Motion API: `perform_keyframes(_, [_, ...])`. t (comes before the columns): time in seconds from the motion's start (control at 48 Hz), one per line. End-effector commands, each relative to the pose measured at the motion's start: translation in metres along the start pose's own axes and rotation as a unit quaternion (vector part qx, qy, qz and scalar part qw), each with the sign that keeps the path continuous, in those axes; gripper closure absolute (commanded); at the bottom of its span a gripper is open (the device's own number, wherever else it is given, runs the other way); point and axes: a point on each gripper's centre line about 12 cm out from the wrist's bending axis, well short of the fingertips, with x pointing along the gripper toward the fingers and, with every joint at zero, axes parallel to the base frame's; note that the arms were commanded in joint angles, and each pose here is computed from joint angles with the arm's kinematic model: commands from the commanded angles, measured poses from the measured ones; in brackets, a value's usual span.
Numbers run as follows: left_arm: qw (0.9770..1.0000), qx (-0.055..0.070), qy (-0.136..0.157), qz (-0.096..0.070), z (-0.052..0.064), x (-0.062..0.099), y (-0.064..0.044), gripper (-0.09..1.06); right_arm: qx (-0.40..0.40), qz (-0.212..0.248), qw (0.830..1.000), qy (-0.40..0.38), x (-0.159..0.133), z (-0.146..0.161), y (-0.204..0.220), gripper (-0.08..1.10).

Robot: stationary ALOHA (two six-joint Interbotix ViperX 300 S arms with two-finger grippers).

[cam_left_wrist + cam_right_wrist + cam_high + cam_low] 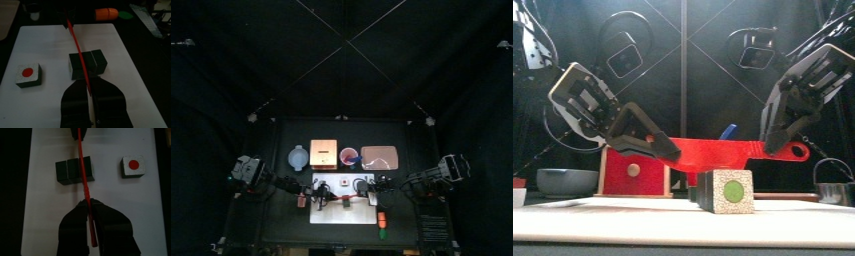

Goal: Cut the sushi into 4 pieces with the knife
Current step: Cut the sushi into 4 pieces

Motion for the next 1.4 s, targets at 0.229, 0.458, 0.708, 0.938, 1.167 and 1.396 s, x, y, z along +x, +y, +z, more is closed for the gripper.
perform_keyframes(0.229, [0.9999, 0.004, 0.012, -0.009, -0.002, 0.008, -0.009, 0.76, 0.009, -0.002, 1.0, -0.006, 0.01, 0.004, -0.002, 0.93])
perform_keyframes(0.458, [0.9967, -0.012, 0.079, 0.013, -0.029, 0.016, -0.001, 0.76, 0.011, -0.004, 1.0, 0.014, 0.023, -0.006, -0.004, 0.93])
perform_keyframes(0.708, [0.995, -0.024, 0.09, 0.036, -0.035, 0.023, 0.014, 0.76, 0.014, -0.011, 0.999, 0.029, 0.03, -0.014, -0.009, 0.93])
perform_keyframes(0.938, [0.9941, -0.021, 0.085, 0.064, -0.029, 0.02, 0.047, 0.76, 0.026, -0.036, 0.999, 0.024, 0.028, -0.009, -0.034, 0.93])
perform_keyframes(1.167, [0.995, -0.011, 0.074, 0.066, -0.021, 0.016, 0.056, 0.76, 0.028, -0.042, 0.999, 0.017, 0.024, -0.005, -0.04, 0.93])
perform_keyframes(1.396, [0.9979, 0.003, 0.04, 0.05, 0.011, 0.007, 0.048, 0.76, 0.022, -0.038, 0.999, -0.009, 0.004, 0.012, -0.034, 0.93])
